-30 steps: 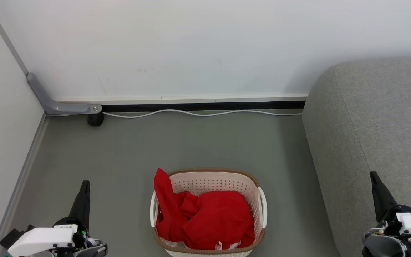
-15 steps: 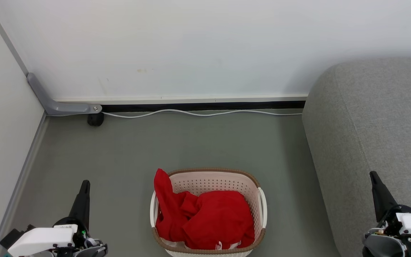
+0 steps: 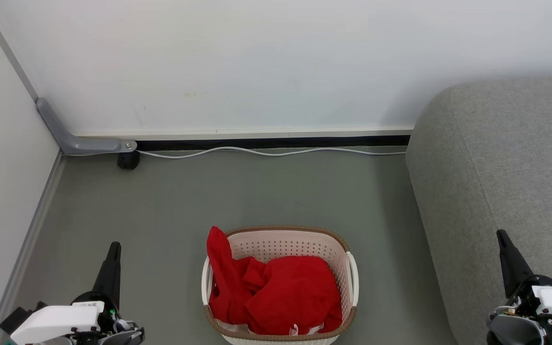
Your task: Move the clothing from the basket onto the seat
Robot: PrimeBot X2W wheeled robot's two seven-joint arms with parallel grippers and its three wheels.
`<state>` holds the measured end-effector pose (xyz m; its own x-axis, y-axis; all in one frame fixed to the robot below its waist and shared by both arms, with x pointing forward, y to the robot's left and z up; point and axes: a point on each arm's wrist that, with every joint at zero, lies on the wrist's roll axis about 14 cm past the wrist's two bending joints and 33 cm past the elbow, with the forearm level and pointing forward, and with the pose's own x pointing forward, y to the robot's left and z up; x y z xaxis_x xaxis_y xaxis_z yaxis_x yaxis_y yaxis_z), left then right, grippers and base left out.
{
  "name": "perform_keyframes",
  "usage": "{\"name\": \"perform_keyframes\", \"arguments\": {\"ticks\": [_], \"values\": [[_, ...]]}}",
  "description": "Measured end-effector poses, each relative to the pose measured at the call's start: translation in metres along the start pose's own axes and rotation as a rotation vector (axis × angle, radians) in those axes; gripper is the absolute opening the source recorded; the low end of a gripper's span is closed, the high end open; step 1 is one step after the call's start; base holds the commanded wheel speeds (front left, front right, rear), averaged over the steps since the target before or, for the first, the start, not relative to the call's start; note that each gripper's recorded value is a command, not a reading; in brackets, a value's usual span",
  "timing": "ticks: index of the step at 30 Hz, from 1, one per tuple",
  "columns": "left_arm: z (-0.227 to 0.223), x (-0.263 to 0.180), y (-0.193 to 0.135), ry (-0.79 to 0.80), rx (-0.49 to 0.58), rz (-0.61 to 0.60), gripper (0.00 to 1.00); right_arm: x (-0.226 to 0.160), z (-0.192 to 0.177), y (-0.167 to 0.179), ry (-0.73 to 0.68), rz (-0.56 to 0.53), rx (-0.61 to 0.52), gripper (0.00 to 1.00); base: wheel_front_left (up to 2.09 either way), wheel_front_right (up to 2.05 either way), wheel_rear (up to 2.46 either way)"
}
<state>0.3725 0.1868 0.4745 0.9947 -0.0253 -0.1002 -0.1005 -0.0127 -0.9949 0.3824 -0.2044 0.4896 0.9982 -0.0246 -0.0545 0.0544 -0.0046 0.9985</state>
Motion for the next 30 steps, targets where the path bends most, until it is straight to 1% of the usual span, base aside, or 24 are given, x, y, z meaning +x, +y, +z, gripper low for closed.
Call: {"name": "perform_keyframes", "arguments": {"ticks": [30], "values": [[0.0, 0.0, 0.0, 0.0, 0.0, 0.0, 0.0, 0.0, 0.0, 0.0, 0.0, 0.0, 0.0, 0.0, 0.0, 0.0, 0.0]]}}
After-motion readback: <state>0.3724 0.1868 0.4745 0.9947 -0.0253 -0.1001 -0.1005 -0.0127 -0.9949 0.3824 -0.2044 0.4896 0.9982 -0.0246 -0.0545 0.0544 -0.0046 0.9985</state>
